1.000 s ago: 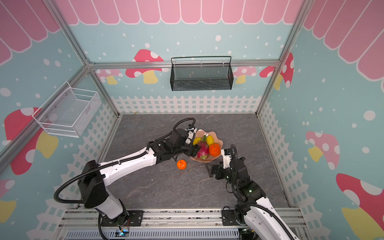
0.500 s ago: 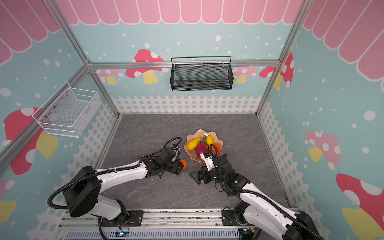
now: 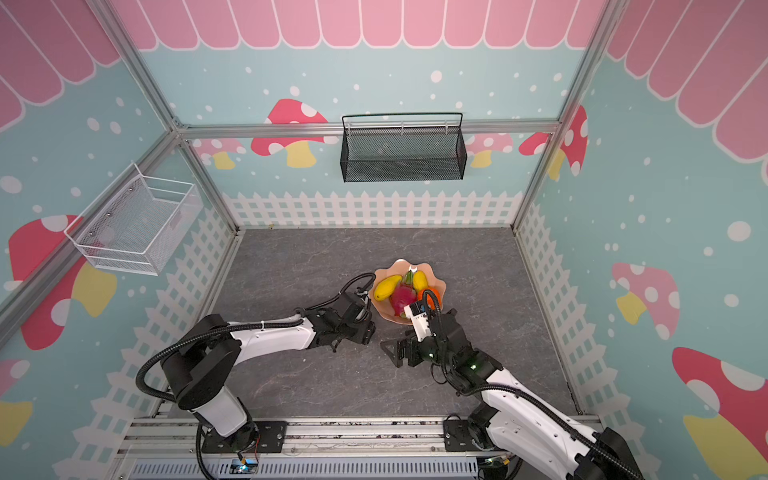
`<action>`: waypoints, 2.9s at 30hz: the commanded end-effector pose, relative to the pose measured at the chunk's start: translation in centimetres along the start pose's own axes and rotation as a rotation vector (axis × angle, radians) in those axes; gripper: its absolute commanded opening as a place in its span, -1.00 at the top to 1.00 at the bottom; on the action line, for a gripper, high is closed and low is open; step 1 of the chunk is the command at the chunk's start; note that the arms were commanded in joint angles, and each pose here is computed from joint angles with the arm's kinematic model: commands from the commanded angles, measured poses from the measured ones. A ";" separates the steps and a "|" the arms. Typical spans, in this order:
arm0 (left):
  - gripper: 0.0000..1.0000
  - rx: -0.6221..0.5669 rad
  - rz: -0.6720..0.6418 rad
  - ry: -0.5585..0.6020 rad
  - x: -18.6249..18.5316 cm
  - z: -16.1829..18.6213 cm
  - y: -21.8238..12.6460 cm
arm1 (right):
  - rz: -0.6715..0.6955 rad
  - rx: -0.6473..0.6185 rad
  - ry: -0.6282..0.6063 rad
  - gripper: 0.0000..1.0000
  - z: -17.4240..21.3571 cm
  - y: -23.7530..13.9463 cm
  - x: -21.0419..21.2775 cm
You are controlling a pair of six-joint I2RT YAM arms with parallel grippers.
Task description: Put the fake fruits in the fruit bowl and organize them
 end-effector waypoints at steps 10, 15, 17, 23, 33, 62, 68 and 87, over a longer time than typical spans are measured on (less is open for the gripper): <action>-0.10 -0.072 0.005 0.014 0.0 -1.8 -4.0 | 0.125 -0.019 -0.025 -0.99 -2.0 -0.6 -0.6; -0.09 -0.150 0.016 0.016 0.2 -3.8 -8.2 | 0.091 -0.070 -0.050 -0.99 -5.4 -1.4 -0.9; -0.09 -0.203 0.046 0.020 -0.3 -5.2 -10.1 | 0.101 -0.098 -0.048 -0.99 -6.6 -1.9 -1.6; -0.10 -0.292 0.126 0.048 -2.2 -10.5 -11.5 | 0.142 -0.131 -0.041 -0.98 -8.8 -2.3 -2.8; -0.10 -0.328 0.093 0.129 -5.2 -19.1 -4.1 | 0.167 -0.174 -0.053 -0.98 -9.6 -2.6 -4.1; -0.29 -0.190 0.058 0.112 -3.7 -19.8 8.4 | 0.191 -0.176 -0.028 -0.97 -7.9 -3.1 -6.1; -0.54 -0.216 0.068 0.110 -3.9 -20.4 7.1 | 0.190 -0.179 -0.024 -0.97 -8.0 -3.2 -6.1; -0.99 -0.452 -0.414 -0.076 7.8 -11.0 -10.3 | 0.594 -0.500 0.273 -0.97 -8.7 -10.2 -15.6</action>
Point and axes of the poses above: each gripper's point midway between its finger pads, its own y axis out along the fingers, its own x axis along the line the jaws close on, z = x × y, the point moved 8 cm from there along -y, back along the fingers
